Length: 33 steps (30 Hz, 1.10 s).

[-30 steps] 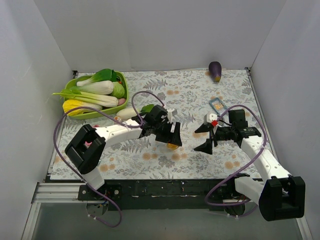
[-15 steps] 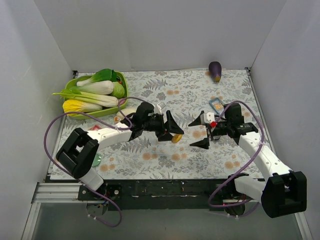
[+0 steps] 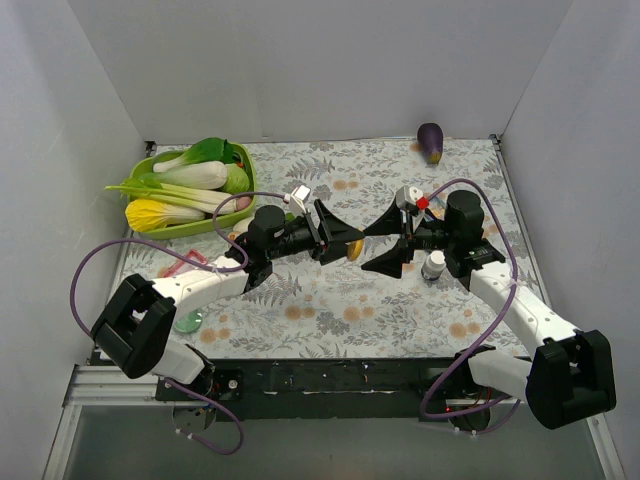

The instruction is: Sort the pills into containers

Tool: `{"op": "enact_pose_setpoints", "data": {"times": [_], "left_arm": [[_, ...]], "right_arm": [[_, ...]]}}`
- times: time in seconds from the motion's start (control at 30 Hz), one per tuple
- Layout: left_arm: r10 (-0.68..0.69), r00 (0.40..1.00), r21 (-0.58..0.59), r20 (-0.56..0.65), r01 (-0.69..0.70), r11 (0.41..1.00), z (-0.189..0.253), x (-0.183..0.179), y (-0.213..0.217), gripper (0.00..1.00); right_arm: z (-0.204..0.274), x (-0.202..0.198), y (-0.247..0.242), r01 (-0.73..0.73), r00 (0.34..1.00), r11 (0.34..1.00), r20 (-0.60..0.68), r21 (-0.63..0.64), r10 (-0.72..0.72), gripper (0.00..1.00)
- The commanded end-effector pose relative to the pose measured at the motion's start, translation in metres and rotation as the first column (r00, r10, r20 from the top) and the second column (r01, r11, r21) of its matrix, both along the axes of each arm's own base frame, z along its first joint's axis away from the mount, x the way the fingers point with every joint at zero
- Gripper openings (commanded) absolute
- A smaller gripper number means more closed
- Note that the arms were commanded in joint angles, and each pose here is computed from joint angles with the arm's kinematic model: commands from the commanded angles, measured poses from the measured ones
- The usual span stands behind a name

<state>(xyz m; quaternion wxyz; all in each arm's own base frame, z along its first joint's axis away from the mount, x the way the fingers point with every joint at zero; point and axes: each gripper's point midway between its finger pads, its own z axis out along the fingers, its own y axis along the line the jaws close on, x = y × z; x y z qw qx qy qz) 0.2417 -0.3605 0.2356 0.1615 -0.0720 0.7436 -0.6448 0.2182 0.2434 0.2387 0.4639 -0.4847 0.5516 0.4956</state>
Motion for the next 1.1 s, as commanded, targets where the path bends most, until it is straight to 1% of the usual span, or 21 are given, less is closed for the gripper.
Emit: {"op": "enact_pose_setpoints", "data": {"times": [0.0, 0.17, 0.37, 0.43, 0.47, 0.53, 0.7, 0.77, 0.83, 0.87, 1.07], "left_arm": [[0.075, 0.992, -0.147, -0.102, -0.090, 0.985, 0.033, 0.009, 0.006, 0.40], [0.085, 0.989, -0.181, -0.120, -0.106, 0.978, 0.038, 0.010, 0.007, 0.40], [0.077, 0.987, -0.223, -0.138, -0.107, 0.969, 0.046, 0.006, 0.010, 0.40], [0.064, 0.988, -0.230, -0.144, -0.096, 0.969, 0.047, 0.003, 0.011, 0.39], [0.060, 0.988, -0.232, -0.144, -0.093, 0.968, 0.049, 0.003, 0.011, 0.40], [0.046, 0.988, -0.233, -0.148, -0.080, 0.969, 0.050, 0.000, 0.011, 0.40], [0.020, 0.988, -0.235, -0.151, -0.055, 0.970, 0.052, -0.005, 0.010, 0.40], [0.019, 0.988, -0.236, -0.151, -0.055, 0.970, 0.053, -0.006, 0.010, 0.39], [0.018, 0.988, -0.243, -0.154, -0.055, 0.969, 0.054, -0.006, 0.011, 0.39], [0.015, 0.987, -0.247, -0.157, -0.054, 0.968, 0.054, -0.007, 0.011, 0.39], [0.006, 0.987, -0.257, -0.162, -0.048, 0.965, 0.058, -0.007, 0.009, 0.39]], "right_arm": [[0.019, -0.008, 0.012, -0.008, 0.994, 0.998, -0.107, 0.062, 0.015, 0.98], [0.019, -0.010, 0.020, -0.021, 0.992, 0.998, -0.120, 0.063, 0.029, 0.98], [0.012, -0.001, 0.025, -0.011, 0.993, 0.999, -0.120, 0.048, 0.017, 0.98], [0.011, 0.003, 0.025, -0.013, 0.998, 0.999, -0.066, 0.040, 0.016, 0.98], [0.008, 0.003, 0.025, -0.017, 0.998, 0.999, -0.065, 0.029, 0.019, 0.98], [0.007, 0.001, 0.025, -0.050, 0.999, 0.998, -0.012, 0.023, 0.050, 0.98], [0.015, -0.003, 0.026, -0.092, 0.995, 0.995, 0.037, 0.035, 0.091, 0.98], [0.018, -0.003, 0.027, -0.098, 0.995, 0.994, 0.022, 0.043, 0.097, 0.98], [0.021, -0.002, 0.028, -0.103, 0.994, 0.993, 0.035, 0.052, 0.101, 0.98], [0.020, -0.002, 0.029, -0.105, 0.994, 0.993, 0.006, 0.054, 0.105, 0.98], [0.022, -0.003, 0.036, -0.119, 0.993, 0.991, 0.015, 0.060, 0.118, 0.98]]}}
